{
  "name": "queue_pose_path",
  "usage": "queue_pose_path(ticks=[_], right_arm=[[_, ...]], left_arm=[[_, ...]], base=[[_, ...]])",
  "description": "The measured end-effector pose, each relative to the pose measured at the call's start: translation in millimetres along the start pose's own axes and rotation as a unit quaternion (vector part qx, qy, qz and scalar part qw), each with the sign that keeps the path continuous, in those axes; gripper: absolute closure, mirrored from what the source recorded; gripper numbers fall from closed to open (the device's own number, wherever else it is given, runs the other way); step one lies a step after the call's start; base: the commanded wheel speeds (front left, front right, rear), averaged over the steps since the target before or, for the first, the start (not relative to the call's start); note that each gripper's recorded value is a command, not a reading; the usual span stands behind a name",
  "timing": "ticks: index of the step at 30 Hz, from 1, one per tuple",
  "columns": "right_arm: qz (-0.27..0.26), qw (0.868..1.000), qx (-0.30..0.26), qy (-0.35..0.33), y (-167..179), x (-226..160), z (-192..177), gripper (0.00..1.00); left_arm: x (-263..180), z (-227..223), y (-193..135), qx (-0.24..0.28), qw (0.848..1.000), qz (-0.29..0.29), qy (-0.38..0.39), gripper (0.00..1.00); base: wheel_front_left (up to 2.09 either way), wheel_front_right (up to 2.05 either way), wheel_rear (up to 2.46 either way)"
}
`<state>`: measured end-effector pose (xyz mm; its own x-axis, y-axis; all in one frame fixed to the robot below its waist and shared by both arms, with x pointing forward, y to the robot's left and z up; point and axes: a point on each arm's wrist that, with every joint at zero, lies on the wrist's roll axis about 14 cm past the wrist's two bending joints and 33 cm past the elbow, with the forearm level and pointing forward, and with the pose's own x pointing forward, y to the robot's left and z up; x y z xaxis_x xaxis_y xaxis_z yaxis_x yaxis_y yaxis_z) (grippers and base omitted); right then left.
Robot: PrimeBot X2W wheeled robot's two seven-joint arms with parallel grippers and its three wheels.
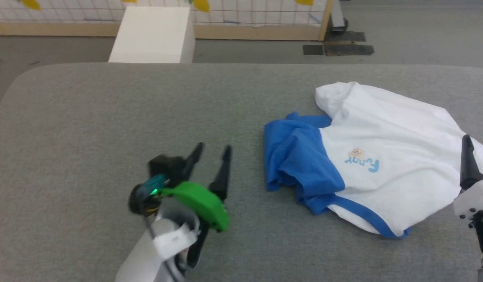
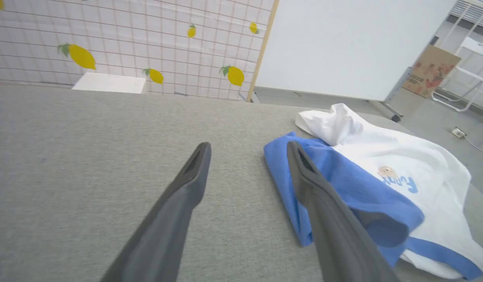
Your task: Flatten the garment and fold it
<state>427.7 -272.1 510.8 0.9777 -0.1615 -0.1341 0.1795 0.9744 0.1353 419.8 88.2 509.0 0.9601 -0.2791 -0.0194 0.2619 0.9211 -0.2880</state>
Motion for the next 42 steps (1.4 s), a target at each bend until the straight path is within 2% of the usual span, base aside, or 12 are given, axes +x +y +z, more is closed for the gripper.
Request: queue_pose_path(ticks=[4,6,9,15,21,22,24,27,32,37,40,42], right_arm=[[-0.018,1.0,0.0,0.009,-13.2,-14.3,-5.4,0.0],[-0.029,0.999,-0.006,0.015,-21.1,-20.1,-8.5,0.0],[-0.048,0.999,-0.011,0.017,-35.2,-27.4,-10.1,0.0],[-0.089,0.996,-0.022,0.024,-63.0,-38.0,-13.2,0.0],[-0.1,0.994,-0.023,0.032,-70.3,-39.8,-19.6,0.0],[-0.1,0.994,-0.024,0.033,-70.4,-39.8,-20.4,0.0],[-0.1,0.994,-0.025,0.033,-69.8,-39.5,-21.5,0.0],[-0.094,0.994,-0.024,0.039,-65.6,-37.7,-26.1,0.0],[-0.079,0.996,-0.024,0.046,-54.5,-31.6,-31.2,0.0],[-0.049,0.997,-0.027,0.048,-32.4,-23.1,-33.1,0.0],[-0.029,0.998,-0.028,0.047,-17.8,-18.4,-33.2,0.0],[-0.017,0.998,-0.029,0.048,-8.8,-16.1,-33.8,0.0]], left_arm=[[14.8,-33.0,-42.3,-0.03,0.991,-0.058,0.12,0.0],[13.6,-51.0,-66.8,-0.056,0.977,-0.093,0.184,0.0],[10.8,-67.2,-86.8,-0.088,0.959,-0.107,0.245,0.0],[10.6,-72.5,-117.8,-0.136,0.939,-0.14,0.284,0.0],[10.1,-89.5,-119.4,-0.146,0.931,-0.132,0.309,0.03],[12.1,-88.1,-119.7,-0.15,0.933,-0.132,0.301,0.58],[17.1,-82.7,-120.0,-0.158,0.937,-0.131,0.282,1.0],[25.2,-70.0,-119.8,-0.169,0.945,-0.133,0.246,1.0],[42.6,-33.6,-94.1,-0.186,0.967,-0.095,0.148,1.0],[47.2,1.0,-24.0,-0.18,0.982,0.013,0.057,1.0],[29.9,-6.5,31.2,-0.163,0.979,0.103,0.06,1.0],[7.2,-25.0,68.4,-0.155,0.969,0.173,0.082,1.0]], base=[[0.0,0.0,0.0],[0.0,0.0,0.0],[0.0,0.0,0.0],[0.0,0.0,0.0],[0.0,0.0,0.0],[0.0,0.0,0.0],[0.0,0.0,0.0],[0.0,0.0,0.0],[0.0,0.0,0.0],[0.0,0.0,0.0],[0.0,0.0,0.0],[0.0,0.0,0.0]])
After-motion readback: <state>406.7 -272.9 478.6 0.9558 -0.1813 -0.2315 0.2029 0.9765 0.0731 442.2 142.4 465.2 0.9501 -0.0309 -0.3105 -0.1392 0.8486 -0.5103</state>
